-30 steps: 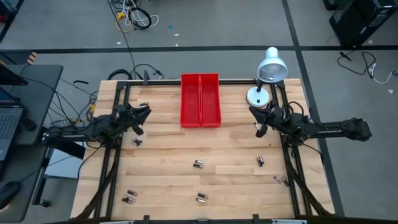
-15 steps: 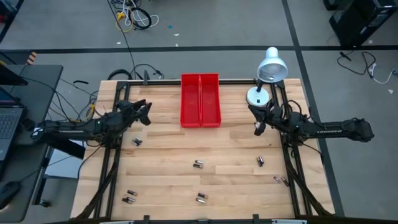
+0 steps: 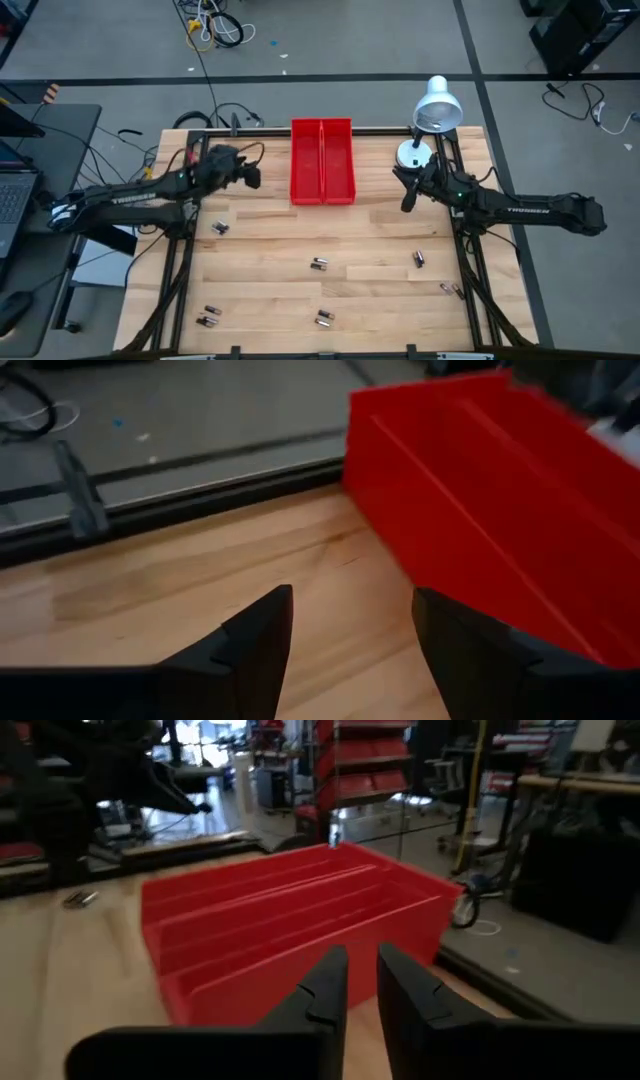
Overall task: Sort batteries
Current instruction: Put the black battery into the left red bin
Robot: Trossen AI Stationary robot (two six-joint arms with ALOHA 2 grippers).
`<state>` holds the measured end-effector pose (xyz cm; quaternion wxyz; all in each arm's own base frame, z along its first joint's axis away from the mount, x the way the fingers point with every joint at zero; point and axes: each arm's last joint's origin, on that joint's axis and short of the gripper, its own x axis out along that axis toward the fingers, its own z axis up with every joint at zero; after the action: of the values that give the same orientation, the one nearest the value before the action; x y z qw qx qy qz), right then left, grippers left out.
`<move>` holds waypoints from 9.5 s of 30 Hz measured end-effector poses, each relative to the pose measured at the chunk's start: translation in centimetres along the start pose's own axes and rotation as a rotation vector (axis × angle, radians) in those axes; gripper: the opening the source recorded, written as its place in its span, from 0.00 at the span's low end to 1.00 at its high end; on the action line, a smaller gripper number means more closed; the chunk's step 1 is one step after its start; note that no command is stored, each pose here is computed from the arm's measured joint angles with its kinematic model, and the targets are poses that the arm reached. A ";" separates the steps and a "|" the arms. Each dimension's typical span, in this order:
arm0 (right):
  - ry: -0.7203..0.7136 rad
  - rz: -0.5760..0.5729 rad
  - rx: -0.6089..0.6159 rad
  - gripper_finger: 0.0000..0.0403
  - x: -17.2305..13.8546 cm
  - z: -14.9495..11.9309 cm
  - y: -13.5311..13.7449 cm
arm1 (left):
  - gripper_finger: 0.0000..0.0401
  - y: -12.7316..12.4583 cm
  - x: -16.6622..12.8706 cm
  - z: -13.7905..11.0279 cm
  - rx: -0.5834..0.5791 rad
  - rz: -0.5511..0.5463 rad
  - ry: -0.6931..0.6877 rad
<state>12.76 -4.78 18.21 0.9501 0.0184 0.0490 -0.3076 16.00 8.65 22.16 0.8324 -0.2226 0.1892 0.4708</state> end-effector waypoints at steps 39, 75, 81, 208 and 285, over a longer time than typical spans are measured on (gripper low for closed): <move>0.018 -0.143 -0.101 0.28 0.9 -0.1 -1.8 | 0.64 5.9 7.2 1.2 -0.357 0.648 0.479; 0.023 -0.142 -0.113 0.29 0.9 -0.2 -1.8 | 0.68 6.4 12.8 0.5 0.168 0.386 0.771; 0.023 -0.142 -0.113 0.29 0.9 -0.2 -1.8 | 0.68 6.5 12.8 0.5 0.156 0.400 0.776; -0.020 -0.088 0.104 0.29 0.9 0.1 -1.3 | 0.20 -8.2 11.9 6.4 0.208 -0.466 -0.227; -0.001 -0.099 -0.084 0.29 0.9 0.0 -1.4 | 0.75 -4.7 -0.7 -6.8 0.148 0.399 1.183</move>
<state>12.68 -6.40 18.11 0.9337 -0.0241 0.0620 -0.3519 19.00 2.31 17.80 0.4965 -0.3475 0.6877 0.3998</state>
